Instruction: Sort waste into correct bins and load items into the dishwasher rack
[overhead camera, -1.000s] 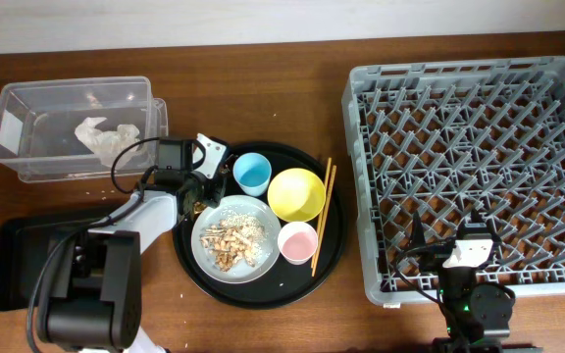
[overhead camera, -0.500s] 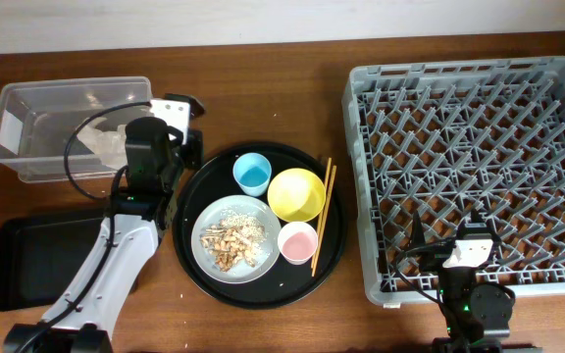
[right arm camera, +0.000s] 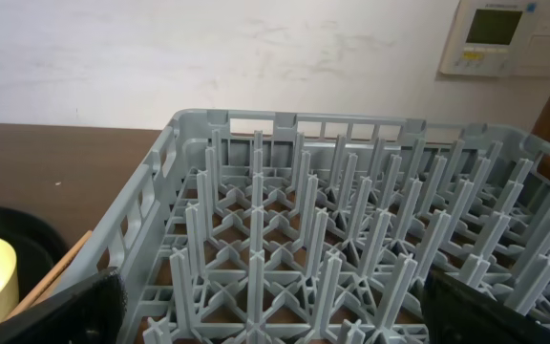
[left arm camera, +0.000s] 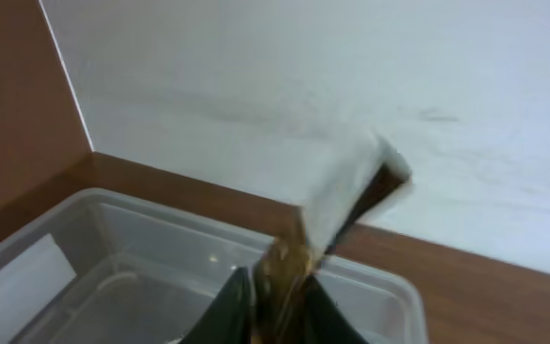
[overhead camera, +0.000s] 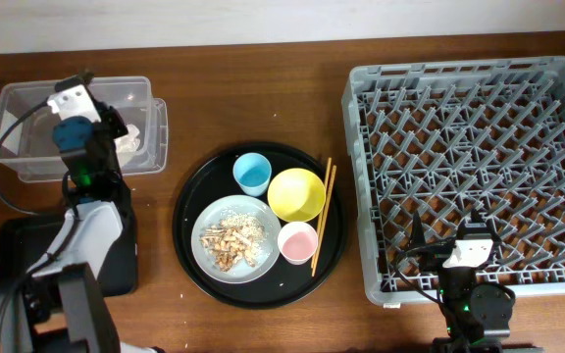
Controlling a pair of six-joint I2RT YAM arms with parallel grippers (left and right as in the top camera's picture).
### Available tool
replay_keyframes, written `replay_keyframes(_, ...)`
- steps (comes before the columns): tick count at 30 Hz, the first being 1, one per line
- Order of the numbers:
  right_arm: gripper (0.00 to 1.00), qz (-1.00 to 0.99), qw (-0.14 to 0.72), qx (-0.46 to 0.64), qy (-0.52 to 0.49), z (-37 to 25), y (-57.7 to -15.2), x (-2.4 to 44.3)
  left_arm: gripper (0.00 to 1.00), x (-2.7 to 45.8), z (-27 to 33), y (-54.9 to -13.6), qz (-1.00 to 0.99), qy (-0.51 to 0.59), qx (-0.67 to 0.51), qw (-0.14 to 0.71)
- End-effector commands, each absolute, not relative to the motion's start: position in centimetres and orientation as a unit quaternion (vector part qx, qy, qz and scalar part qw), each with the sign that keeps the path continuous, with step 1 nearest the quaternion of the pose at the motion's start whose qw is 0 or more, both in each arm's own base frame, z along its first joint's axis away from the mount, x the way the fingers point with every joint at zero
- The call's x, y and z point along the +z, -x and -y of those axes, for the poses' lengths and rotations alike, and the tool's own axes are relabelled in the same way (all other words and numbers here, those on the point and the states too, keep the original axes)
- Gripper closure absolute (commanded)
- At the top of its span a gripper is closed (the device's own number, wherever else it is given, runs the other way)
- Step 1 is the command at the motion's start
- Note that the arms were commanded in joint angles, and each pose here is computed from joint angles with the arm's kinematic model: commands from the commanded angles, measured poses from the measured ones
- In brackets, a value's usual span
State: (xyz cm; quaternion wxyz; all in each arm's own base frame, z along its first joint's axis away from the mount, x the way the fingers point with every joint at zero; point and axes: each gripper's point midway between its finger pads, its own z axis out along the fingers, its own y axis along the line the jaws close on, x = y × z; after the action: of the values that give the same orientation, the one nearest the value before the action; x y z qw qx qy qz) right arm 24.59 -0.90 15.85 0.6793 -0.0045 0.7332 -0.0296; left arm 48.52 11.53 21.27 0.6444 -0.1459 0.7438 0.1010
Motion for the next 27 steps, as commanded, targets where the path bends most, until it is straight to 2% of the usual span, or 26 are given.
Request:
replay_keyframes(1, 0.02, -0.735, 0.677, -0.033, 0.0, 1.1, -24.6, 15.5, 0.65, 19.2, -13.1, -48.9, -0.75, 0.159, 0.111, 0.632)
replay_keyframes(2, 0.01, -0.735, 0.677, -0.033, 0.0, 1.1, -24.6, 15.5, 0.64, 18.9, -13.3, -48.9, -0.751, 0.16, 0.112, 0.631)
replay_keyframes(4, 0.01, -0.735, 0.677, -0.033, 0.0, 1.1, -24.6, 15.5, 0.37, 18.8, -13.4, -49.0, -0.75, 0.161, 0.113, 0.631)
replay_keyframes(6, 0.01, -0.735, 0.677, -0.033, 0.0, 1.1, -24.6, 15.5, 0.3, 19.3, -13.4, -49.0, -0.746, 0.161, 0.113, 0.636)
replay_keyframes(8, 0.01, -0.735, 0.677, -0.033, 0.0, 1.1, -24.6, 15.5, 0.28, 20.3, -13.3, -48.5, -0.745, 0.161, 0.113, 0.638)
replay_keyframes(9, 0.01, -0.735, 0.677, -0.033, 0.0, 1.1, -24.6, 15.5, 0.2, 21.3, -13.0, -48.0, -0.746, 0.159, 0.11, 0.637)
replay_keyframes(10, 0.01, -0.735, 0.677, -0.033, 0.0, 1.1, -24.6, 15.5, 0.19, 22.0, -12.8, -47.3, -0.749, 0.169, 0.099, 0.634)
replay_keyframes(11, 0.01, -0.735, 0.677, -0.033, 0.0, 1.1, -24.6, 15.5, 0.13, 22.5, -12.6, -46.4, -0.753, 0.19, 0.082, 0.625)
replay_keyframes(12, 0.01, -0.735, 0.677, -0.033, 0.0, 1.1, -24.6, 15.5, 0.01, 22.9, -12.3, -44.9, -0.758, 0.229, 0.052, 0.608)
replay_keyframes(14, 0.01, -0.735, 0.677, -0.033, 0.0, 1.1, -24.6, 15.5, 0.01, 23.5, -10.7, -42.1, -0.772, 0.266, -0.007, 0.577)
replay_keyframes(19, 0.01, -0.735, 0.677, -0.033, 0.0, 1.1, -24.6, 15.5, 0.01, 23.2, -2.9, -34.1, -0.847, 0.211, -0.155, 0.462)
replay_keyframes(21, 0.01, -0.735, 0.677, -0.033, 0.0, 1.1, -24.6, 15.5, 0.02, 22.0, 0.9, -29.9, -0.873, 0.19, -0.229, 0.386)
replay_keyframes(23, 0.01, -0.735, 0.677, -0.033, 0.0, 1.1, -24.6, 15.5, 0.01, 21.1, 3.3, -27.4, -0.884, 0.181, -0.282, 0.327)
replay_keyframes(25, 0.01, -0.735, 0.677, -0.033, 0.0, 1.1, -24.6, 15.5, 0.25, 19.4, 4.8, -24.7, -0.897, 0.196, -0.309, 0.25)
replay_keyframes(27, 0.01, -0.735, 0.677, -0.033, 0.0, 1.1, -24.6, 15.5, 0.25, 17.6, 5.2, -22.5, -0.91, 0.207, -0.301, 0.195)
